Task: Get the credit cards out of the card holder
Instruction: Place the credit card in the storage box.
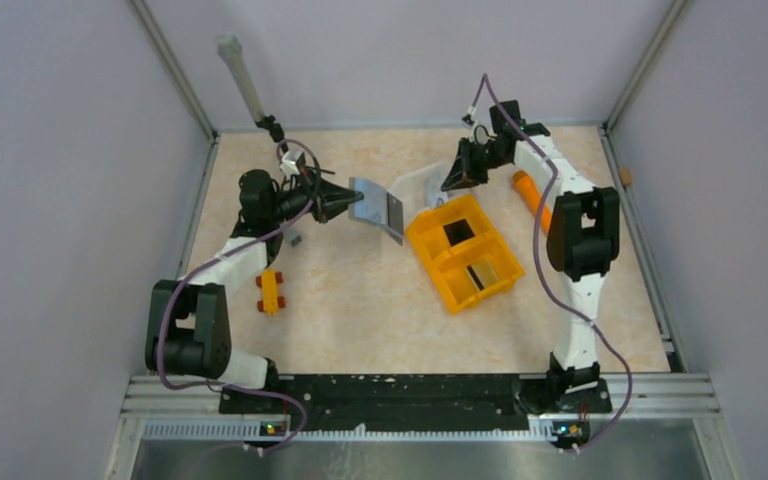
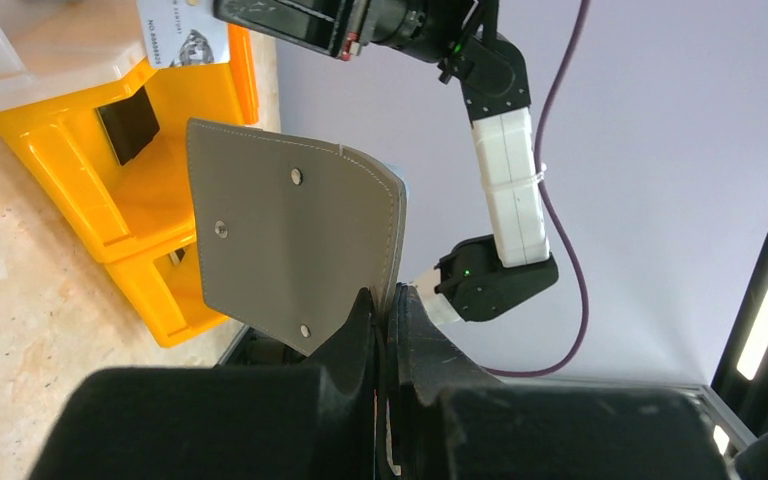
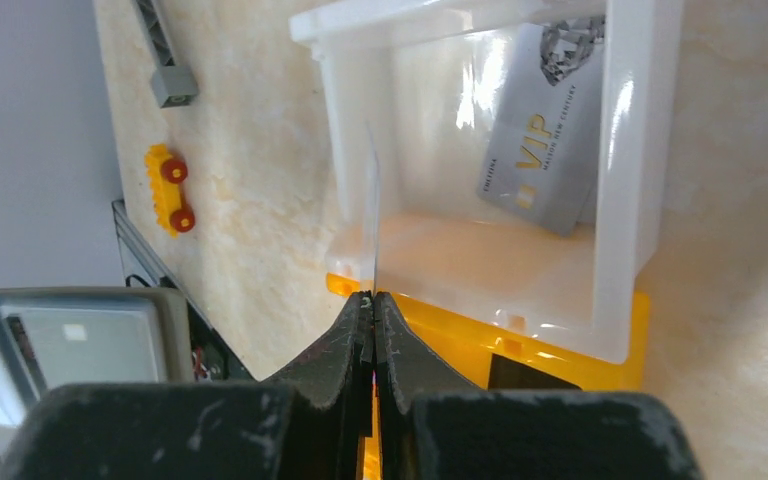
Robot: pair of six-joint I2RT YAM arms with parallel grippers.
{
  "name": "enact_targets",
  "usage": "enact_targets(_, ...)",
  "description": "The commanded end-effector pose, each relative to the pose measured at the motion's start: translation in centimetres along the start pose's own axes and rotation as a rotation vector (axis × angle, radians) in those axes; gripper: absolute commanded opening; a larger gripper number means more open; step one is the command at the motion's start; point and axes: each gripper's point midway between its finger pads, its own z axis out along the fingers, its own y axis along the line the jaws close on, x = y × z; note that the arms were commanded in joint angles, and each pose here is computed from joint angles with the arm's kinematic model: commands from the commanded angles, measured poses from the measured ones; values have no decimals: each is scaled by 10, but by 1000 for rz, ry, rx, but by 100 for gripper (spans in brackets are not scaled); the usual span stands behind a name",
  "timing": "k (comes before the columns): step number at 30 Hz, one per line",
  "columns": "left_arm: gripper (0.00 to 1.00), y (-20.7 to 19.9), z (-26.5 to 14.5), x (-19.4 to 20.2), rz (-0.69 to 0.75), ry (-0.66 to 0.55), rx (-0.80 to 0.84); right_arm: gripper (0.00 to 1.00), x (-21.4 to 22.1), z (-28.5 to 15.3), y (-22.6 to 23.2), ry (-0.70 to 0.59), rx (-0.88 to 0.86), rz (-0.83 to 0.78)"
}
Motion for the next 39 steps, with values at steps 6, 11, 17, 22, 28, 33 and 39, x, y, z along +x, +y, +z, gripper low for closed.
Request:
enact_targets(6,0,-38,-6,5,107,-1,69,0,-18,1,-8,-23,38,-65)
enact_targets(11,0,-37,-7,6,104,-5,71,0,-27,3,-4,-27,27,-73)
enact_targets(17,0,-35,-9,8,102,-9,68,0,-36,10,-16,-13,61,-87)
enact_targets(22,0,-34,-9,9,99,-9,67,0,-36,14,-23,-6,83,-91)
enact_targets(28,0,-33,-10,9,95,-6,62,0,-29,17,-32,12,127,-101)
enact_targets(33,0,-32,-10,9,95,-5,61,9,-25,24,-34,24,173,-107)
enact_targets(39,0,-31,-10,10,96,-9,56,34,-34,14,-28,-15,245,-126)
